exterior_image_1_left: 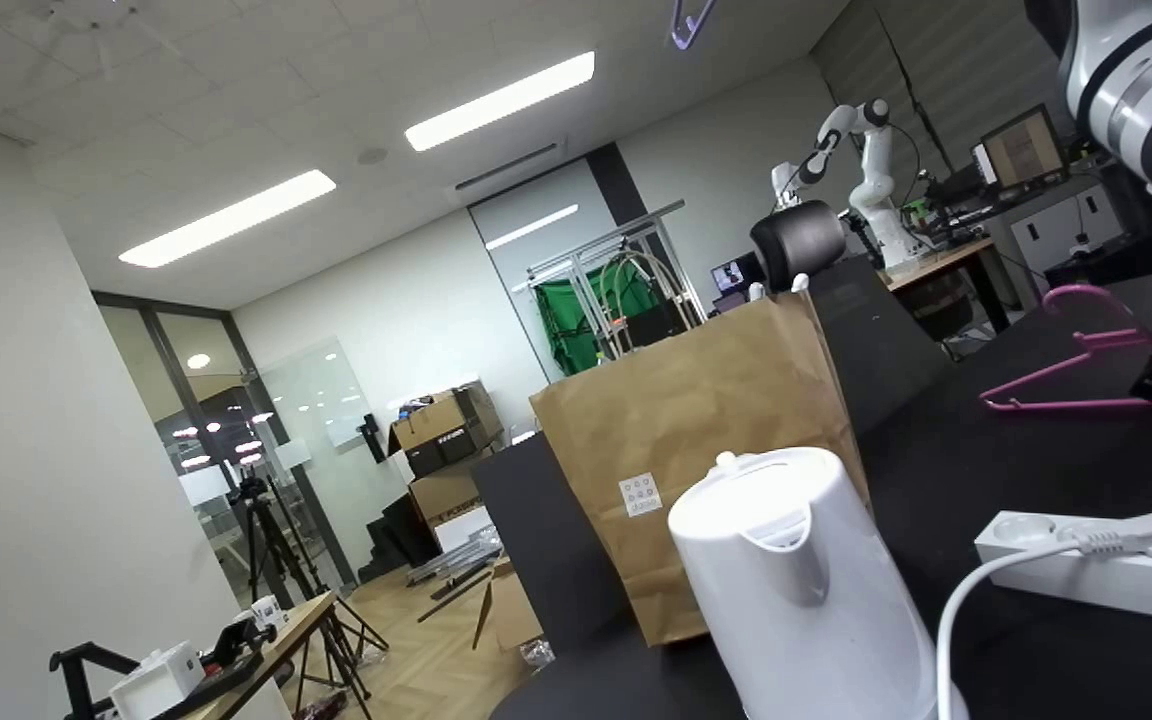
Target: Take the pink clothes hanger off the rail and place it on the table
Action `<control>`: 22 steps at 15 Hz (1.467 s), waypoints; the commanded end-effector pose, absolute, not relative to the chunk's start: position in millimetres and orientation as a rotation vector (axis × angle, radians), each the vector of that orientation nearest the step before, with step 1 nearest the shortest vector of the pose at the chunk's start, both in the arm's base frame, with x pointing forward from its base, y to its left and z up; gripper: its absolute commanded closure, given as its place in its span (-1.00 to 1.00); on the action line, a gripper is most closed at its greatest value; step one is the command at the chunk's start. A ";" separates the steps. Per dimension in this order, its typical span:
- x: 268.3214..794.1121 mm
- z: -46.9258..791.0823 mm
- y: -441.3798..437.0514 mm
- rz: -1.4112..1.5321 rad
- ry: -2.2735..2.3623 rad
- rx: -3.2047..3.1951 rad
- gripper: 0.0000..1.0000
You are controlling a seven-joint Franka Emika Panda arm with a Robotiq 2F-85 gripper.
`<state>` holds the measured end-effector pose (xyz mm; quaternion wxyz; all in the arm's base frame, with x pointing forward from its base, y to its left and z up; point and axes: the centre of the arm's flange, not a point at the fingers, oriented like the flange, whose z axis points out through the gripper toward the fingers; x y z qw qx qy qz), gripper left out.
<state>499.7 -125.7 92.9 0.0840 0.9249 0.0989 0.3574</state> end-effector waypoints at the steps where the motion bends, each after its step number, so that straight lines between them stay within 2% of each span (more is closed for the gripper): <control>1: 508.7 81.7 -122.1 1.010 0.295 2.778 0.98; 8: 508.9 74.5 -111.8 0.973 0.300 2.808 0.98; 9: 508.7 78.8 -111.5 0.975 0.307 2.799 0.43; 10: 508.5 84.6 -111.9 0.975 0.307 2.793 0.42; 11: 507.9 93.7 -112.0 0.978 0.313 2.781 0.31; 20: 507.3 180.8 -114.3 0.932 0.382 2.694 -0.92; 22: 505.4 190.3 -113.7 0.903 0.414 2.704 -1.00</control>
